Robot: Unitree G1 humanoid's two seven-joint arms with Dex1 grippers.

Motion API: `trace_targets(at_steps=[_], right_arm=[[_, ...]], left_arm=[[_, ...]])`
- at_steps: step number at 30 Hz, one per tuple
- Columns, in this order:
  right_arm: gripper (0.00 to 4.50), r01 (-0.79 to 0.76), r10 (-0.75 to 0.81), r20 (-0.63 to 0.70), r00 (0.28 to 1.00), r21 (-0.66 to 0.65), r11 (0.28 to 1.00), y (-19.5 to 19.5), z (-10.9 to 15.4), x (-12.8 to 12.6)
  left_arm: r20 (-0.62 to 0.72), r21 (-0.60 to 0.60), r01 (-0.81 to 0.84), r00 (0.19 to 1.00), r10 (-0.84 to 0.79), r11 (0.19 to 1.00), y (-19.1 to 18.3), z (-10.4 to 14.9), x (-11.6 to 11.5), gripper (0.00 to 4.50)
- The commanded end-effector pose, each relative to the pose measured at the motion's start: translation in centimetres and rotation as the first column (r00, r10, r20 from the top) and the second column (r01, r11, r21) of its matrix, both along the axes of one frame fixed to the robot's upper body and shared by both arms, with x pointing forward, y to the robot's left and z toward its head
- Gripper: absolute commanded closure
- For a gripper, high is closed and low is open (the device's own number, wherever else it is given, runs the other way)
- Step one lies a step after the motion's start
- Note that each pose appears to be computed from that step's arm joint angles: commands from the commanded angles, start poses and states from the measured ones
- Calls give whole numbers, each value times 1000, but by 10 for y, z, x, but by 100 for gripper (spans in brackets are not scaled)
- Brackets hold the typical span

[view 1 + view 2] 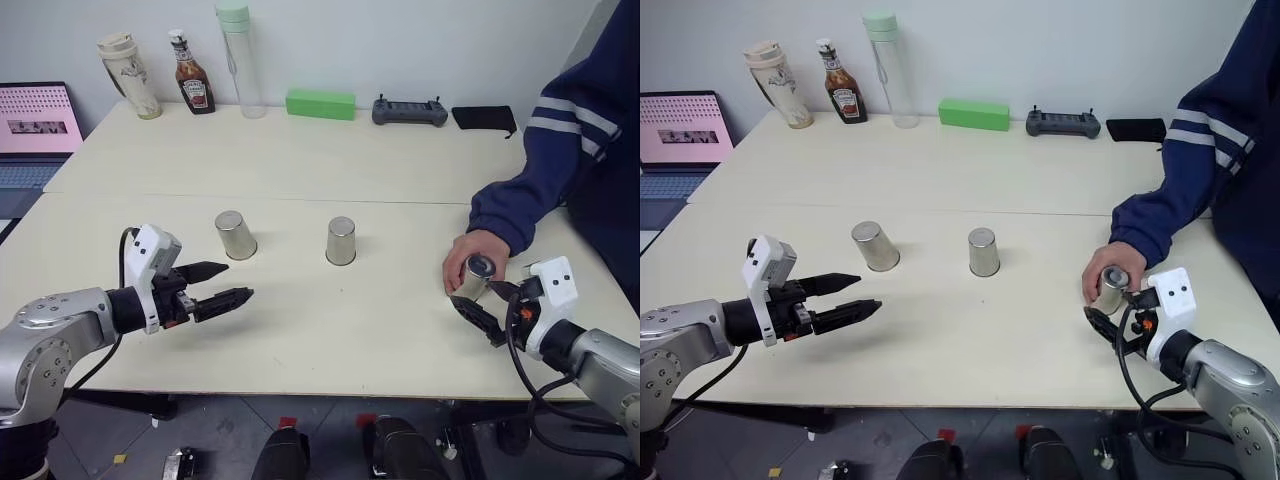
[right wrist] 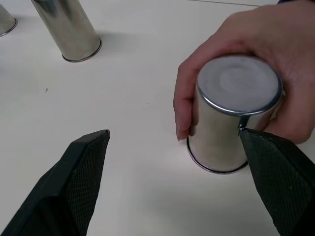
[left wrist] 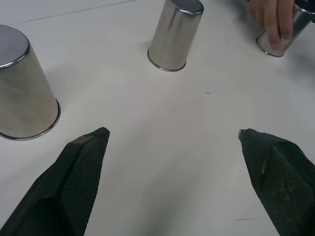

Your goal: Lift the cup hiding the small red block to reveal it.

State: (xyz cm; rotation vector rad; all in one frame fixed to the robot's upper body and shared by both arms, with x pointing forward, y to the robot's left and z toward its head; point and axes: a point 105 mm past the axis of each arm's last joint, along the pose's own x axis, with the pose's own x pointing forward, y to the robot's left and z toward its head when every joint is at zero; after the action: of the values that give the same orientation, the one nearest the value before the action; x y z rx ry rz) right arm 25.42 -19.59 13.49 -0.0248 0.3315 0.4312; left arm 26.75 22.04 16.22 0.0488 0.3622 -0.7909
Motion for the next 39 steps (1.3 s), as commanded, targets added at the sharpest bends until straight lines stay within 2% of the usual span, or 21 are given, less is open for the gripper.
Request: trace_targets(at_steps=[1, 39], right_arm=[[6, -13, 12, 50, 999, 3, 1000, 5, 11, 2], [6, -17, 17, 57, 998, 9, 1000, 6, 9, 5]], left_arm=[[21, 1, 8, 1000, -8, 1000, 1, 8, -1, 0], [38, 23, 8, 999, -9, 1000, 6, 10, 2, 0]])
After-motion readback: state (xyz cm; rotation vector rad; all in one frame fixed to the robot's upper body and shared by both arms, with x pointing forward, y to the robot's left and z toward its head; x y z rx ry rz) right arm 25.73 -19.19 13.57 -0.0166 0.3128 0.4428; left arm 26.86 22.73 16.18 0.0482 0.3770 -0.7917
